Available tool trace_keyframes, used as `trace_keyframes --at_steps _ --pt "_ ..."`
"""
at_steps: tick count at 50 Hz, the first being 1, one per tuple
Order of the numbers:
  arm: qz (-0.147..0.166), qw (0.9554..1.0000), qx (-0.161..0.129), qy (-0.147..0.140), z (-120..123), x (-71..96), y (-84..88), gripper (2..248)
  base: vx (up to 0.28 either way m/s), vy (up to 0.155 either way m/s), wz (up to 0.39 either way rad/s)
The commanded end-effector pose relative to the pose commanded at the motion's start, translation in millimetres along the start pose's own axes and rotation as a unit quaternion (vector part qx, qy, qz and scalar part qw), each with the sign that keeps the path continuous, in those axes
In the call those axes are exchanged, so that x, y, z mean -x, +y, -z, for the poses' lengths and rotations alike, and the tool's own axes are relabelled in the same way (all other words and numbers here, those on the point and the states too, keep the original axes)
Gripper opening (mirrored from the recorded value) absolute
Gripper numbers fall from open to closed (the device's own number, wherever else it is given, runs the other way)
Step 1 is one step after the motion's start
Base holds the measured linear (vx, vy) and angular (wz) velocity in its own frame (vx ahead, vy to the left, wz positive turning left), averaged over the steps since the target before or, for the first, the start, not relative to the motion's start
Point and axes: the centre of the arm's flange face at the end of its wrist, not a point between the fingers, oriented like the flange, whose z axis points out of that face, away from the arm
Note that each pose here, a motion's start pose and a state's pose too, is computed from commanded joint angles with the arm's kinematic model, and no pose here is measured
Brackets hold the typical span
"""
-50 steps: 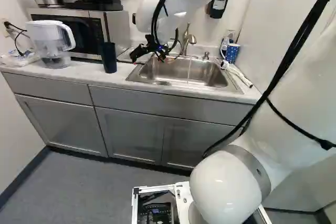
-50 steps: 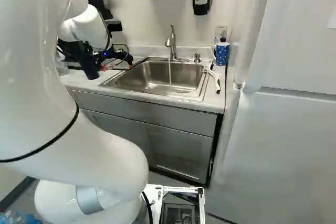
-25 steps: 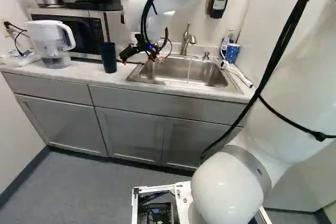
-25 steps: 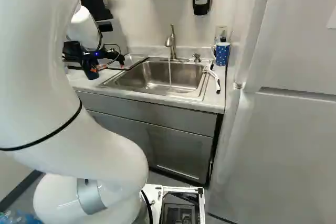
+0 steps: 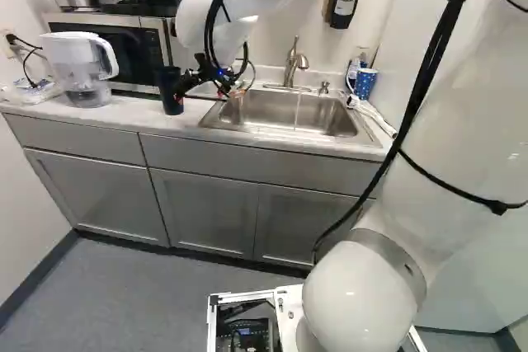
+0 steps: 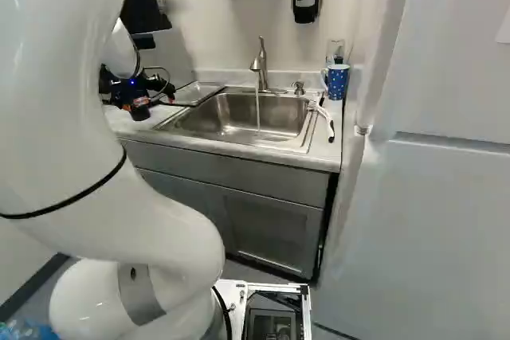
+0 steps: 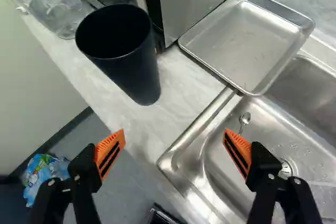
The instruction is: Rinse the cup and place it in the tray
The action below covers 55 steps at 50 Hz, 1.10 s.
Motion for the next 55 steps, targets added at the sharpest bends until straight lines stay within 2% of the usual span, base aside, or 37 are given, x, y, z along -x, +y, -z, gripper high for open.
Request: trace_keyframes --at_steps 11,23,55 --pt "0.014 0.9998 -0.012 0.002 1 1.7 -18.1 247 0.000 0.000 0.000" --pt "0.026 0.9991 -0.025 0.022 -1 4.9 -35.6 247 0.000 0.000 0.000" --pt "0.027 0.9941 -0.029 0.101 -33 1.0 -41.2 247 0.000 0.000 0.000"
